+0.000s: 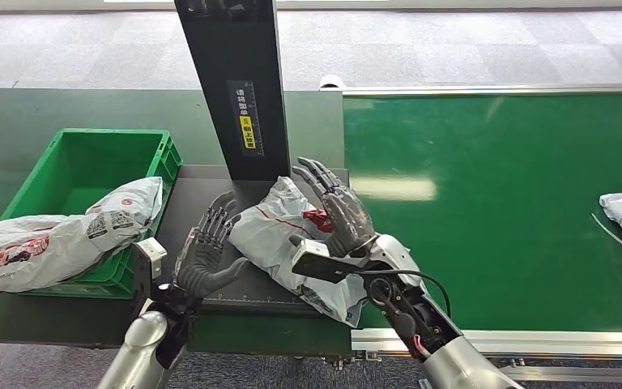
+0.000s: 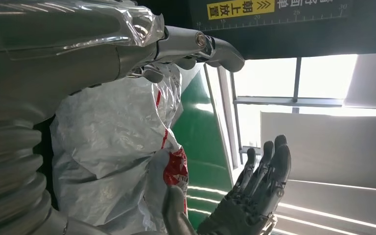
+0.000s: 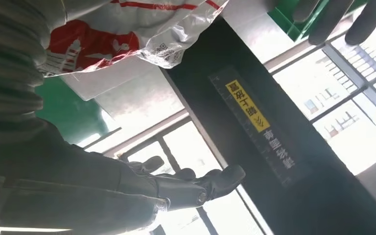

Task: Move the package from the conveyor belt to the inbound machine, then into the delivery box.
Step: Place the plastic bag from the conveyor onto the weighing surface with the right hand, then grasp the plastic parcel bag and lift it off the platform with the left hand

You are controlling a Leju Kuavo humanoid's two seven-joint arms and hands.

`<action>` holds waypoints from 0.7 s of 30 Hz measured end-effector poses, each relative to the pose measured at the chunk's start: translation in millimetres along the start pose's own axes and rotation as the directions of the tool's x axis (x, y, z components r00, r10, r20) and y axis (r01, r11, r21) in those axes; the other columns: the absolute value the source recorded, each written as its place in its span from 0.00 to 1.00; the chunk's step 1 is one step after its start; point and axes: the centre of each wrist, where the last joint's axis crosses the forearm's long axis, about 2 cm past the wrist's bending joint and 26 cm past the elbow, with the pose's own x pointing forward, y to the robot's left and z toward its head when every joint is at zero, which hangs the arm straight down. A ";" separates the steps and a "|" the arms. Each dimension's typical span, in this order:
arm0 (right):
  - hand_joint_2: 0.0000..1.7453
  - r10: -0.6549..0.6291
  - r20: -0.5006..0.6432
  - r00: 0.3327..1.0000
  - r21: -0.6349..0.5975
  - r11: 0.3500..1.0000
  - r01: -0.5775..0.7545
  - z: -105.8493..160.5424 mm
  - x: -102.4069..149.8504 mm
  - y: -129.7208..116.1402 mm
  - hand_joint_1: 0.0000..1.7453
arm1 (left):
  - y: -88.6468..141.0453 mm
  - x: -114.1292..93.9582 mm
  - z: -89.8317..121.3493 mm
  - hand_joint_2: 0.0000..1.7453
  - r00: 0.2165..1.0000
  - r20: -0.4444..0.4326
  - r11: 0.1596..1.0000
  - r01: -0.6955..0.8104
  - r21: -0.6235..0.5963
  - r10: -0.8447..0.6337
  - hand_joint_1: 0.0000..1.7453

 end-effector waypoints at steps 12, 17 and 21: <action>1.00 -0.145 -0.009 0.989 -0.259 0.956 0.138 18.5 -1.3 -15.1 0.00 | 1.3 0.1 -3.2 1.00 1.000 0.010 1.000 0.009 0.014 -0.009 0.00; 1.00 -0.141 -0.048 0.989 -0.425 0.899 0.108 32.6 -11.8 -36.2 0.00 | 0.7 2.2 -4.9 1.00 0.996 0.023 0.996 0.089 0.027 -0.090 0.00; 1.00 -0.126 -0.111 0.986 -0.514 0.856 0.052 47.4 -21.4 -53.4 0.00 | -1.6 11.1 -12.5 1.00 0.946 0.062 0.947 0.314 0.067 -0.319 0.00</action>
